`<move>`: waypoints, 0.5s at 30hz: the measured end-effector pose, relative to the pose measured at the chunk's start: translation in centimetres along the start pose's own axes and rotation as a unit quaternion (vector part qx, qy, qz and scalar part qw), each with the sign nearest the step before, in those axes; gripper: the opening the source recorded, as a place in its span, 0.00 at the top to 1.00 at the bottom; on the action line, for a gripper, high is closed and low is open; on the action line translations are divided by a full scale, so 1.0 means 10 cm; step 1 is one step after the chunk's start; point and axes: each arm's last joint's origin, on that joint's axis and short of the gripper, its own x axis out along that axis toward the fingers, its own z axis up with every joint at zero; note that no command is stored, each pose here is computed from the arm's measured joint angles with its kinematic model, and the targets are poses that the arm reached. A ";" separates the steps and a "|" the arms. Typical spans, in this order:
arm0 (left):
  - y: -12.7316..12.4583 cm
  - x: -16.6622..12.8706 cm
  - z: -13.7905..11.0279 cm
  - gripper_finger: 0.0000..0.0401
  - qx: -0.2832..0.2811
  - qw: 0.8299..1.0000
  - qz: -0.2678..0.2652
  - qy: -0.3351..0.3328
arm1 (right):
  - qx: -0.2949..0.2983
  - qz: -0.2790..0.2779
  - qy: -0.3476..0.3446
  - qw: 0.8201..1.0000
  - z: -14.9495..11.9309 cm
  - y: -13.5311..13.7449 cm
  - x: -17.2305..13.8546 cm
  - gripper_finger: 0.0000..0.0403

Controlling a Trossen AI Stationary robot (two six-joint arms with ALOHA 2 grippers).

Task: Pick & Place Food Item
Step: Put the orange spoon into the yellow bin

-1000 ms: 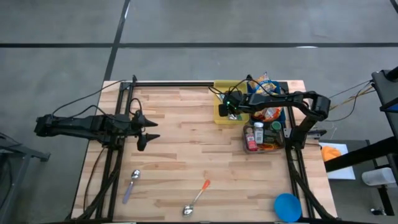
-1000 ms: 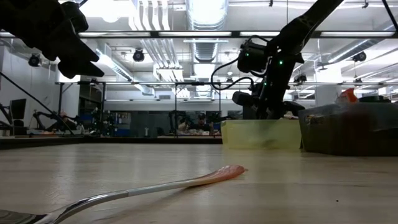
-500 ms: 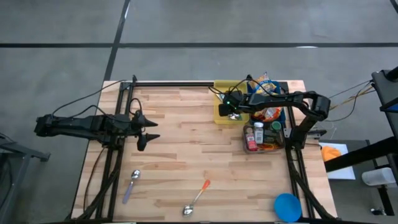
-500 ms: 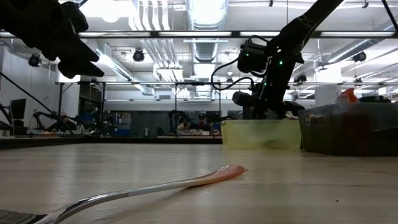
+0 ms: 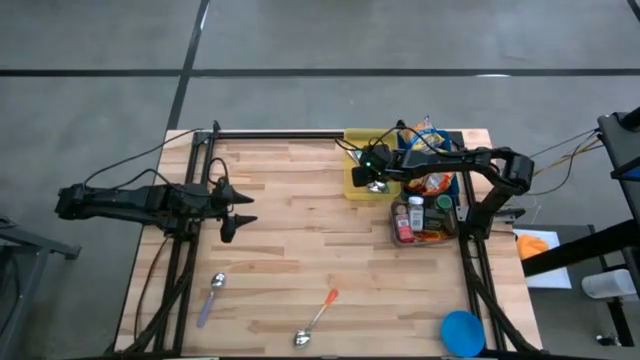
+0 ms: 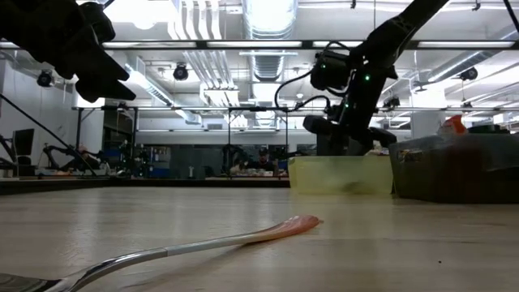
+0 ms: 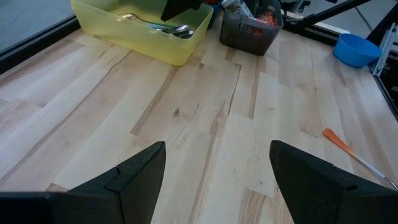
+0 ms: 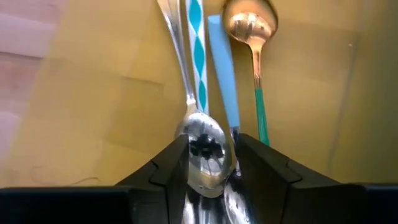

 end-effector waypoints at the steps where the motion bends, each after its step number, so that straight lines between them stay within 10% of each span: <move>1: 0.00 0.00 0.00 0.28 0.000 1.000 0.000 0.000 | -0.003 0.004 -0.002 1.000 0.01 0.01 -0.03 0.66; 10: 0.00 0.00 0.00 0.28 0.000 1.000 0.000 0.000 | -0.114 0.089 -0.054 0.988 0.05 0.20 -0.52 0.66; 15: 0.00 0.00 0.00 0.28 0.000 1.000 0.000 0.000 | -0.237 0.215 -0.095 0.943 -0.06 0.40 -0.90 0.66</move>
